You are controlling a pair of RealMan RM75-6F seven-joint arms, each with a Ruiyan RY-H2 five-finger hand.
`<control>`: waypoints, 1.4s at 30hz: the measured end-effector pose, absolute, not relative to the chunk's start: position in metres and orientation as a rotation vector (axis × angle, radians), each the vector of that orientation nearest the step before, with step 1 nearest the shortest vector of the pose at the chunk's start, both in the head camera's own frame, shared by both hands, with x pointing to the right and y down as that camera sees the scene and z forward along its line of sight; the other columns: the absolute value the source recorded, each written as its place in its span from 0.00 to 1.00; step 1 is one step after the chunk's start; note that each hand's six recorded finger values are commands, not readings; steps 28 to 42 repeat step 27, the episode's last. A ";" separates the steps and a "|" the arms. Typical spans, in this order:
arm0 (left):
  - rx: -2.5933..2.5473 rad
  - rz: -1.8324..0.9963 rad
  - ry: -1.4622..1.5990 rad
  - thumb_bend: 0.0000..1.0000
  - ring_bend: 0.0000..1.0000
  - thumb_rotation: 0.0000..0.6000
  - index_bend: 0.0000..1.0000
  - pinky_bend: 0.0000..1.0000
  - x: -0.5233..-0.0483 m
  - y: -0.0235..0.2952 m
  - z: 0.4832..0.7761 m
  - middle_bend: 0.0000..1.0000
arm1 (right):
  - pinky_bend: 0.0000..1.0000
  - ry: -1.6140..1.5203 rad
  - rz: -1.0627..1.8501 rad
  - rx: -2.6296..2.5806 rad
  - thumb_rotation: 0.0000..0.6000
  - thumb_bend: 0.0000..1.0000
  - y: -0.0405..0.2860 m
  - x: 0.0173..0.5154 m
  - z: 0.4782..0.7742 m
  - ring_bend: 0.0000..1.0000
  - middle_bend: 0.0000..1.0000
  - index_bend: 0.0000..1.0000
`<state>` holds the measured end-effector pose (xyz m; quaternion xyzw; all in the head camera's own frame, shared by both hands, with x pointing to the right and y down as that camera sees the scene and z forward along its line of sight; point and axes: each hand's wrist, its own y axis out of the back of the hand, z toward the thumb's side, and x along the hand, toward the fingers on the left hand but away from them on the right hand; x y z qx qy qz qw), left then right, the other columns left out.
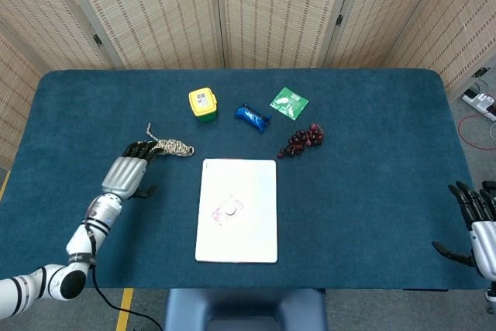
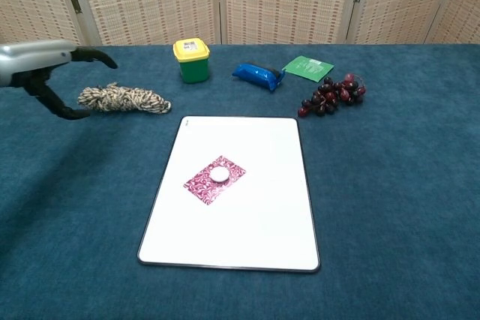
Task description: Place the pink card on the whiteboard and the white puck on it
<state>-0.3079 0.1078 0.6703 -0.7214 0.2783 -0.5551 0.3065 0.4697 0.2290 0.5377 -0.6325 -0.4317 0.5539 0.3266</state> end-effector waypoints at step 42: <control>-1.592 -1.516 0.964 0.37 0.00 1.00 0.18 0.00 -0.422 0.222 0.582 0.07 | 0.00 -1.176 1.386 -1.738 1.00 0.11 0.224 0.467 0.541 0.09 0.10 0.05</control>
